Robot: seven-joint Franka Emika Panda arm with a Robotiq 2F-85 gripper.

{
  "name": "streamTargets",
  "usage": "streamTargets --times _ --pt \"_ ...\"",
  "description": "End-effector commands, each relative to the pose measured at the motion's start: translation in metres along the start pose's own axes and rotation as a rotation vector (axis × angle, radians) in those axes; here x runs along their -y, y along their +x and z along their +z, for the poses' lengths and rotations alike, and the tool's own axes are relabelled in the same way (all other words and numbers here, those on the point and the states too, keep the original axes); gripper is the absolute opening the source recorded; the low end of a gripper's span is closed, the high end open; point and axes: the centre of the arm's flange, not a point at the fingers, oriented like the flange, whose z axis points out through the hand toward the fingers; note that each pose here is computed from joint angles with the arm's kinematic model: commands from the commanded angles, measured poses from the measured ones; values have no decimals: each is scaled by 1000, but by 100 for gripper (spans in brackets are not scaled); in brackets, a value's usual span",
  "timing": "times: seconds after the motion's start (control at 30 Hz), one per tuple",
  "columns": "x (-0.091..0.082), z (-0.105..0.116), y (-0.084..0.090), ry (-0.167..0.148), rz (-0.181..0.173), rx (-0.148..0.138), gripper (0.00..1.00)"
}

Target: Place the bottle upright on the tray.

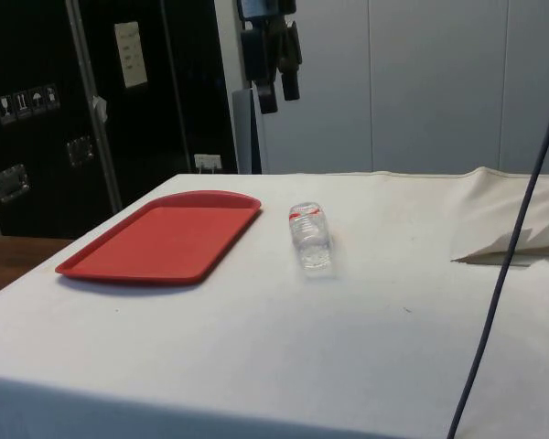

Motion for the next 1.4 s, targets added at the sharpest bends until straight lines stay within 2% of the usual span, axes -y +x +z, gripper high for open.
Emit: streamTargets --times 0.0,0.2,0.23,0.27,0.4,0.5,0.53,0.57,0.63,0.8,0.83,0.87,1.13,1.17,1.2,1.37 --pt "2 0 -2 -13 6 -20 100" --pt "6 4 -4 -27 10 -44 100" --pt "7 6 -3 -21 5 -33 100" --pt "7 6 -4 -30 11 -50 100" --pt "9 10 -4 -34 14 -61 100" --pt "11 15 -4 -33 17 -65 100" --pt "10 13 -4 -24 11 -52 100" --pt "11 18 -4 -32 21 -66 100" --pt "11 20 -4 -31 27 -65 100" --pt "12 27 -4 -29 52 -58 100" --pt "12 26 -4 -26 41 -50 100" --pt "12 28 -3 -29 55 -57 100" --pt "11 36 -3 -29 99 -46 100" --pt "12 35 -3 -28 92 -39 100" --pt "12 36 -2 -29 104 -47 100" --pt "11 41 -2 -29 136 -40 100"
